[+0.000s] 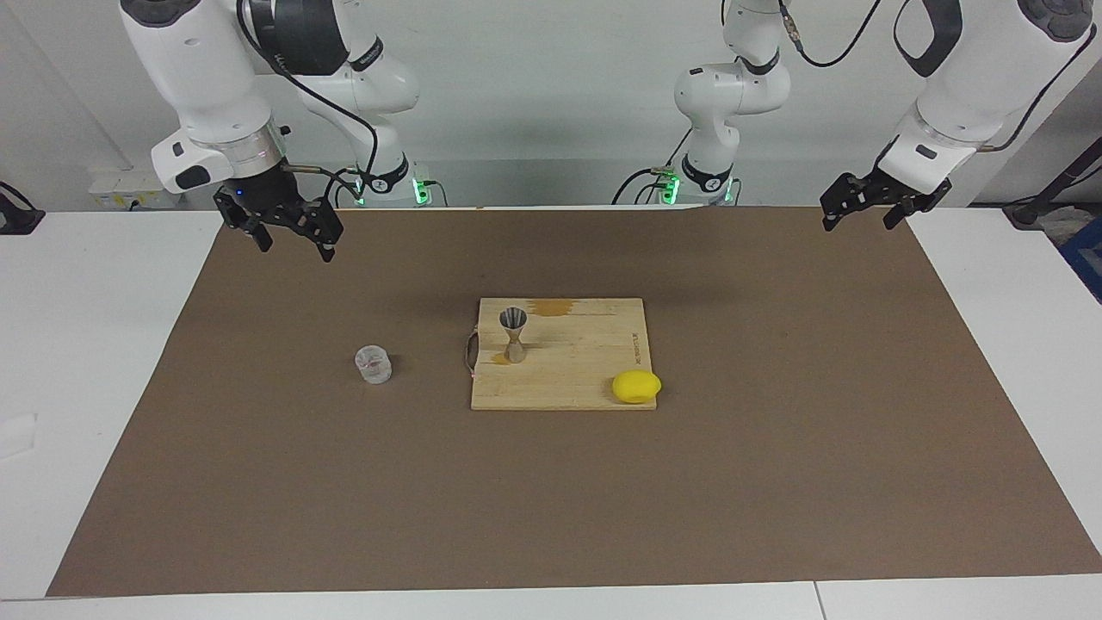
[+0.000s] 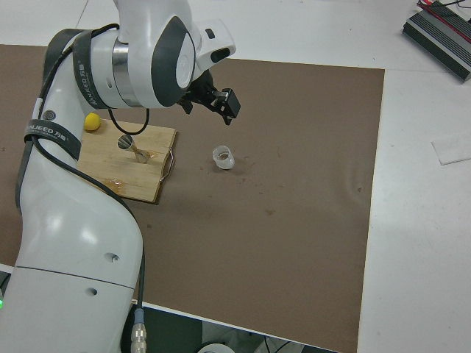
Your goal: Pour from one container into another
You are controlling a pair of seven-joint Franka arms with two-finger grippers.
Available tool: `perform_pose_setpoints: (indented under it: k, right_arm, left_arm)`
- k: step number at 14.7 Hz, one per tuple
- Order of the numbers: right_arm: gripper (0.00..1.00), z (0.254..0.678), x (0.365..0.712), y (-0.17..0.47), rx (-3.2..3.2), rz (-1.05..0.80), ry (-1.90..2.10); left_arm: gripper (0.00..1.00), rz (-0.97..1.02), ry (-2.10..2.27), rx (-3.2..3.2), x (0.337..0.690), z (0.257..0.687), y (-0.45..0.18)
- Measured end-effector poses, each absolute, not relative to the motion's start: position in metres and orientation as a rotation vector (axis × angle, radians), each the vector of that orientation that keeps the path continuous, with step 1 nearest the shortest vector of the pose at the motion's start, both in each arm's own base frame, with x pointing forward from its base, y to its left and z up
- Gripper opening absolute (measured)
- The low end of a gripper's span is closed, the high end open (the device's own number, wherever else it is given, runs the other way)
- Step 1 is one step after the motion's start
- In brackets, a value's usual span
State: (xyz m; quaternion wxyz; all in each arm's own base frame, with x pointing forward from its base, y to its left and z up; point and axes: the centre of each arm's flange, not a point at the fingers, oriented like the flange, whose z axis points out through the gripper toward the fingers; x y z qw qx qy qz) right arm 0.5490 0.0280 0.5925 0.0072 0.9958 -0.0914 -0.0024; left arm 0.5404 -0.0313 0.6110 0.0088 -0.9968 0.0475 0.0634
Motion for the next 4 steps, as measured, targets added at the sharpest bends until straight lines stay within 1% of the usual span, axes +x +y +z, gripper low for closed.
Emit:
perform_pose_setpoints:
  k: [4]
  right_arm:
    - [1.0,0.5934,0.5485,0.0276,3.115,-0.005,-0.283]
  left_arm:
    - [1.0,0.127,0.18,-3.116,0.5449,0.6145,-0.0427]
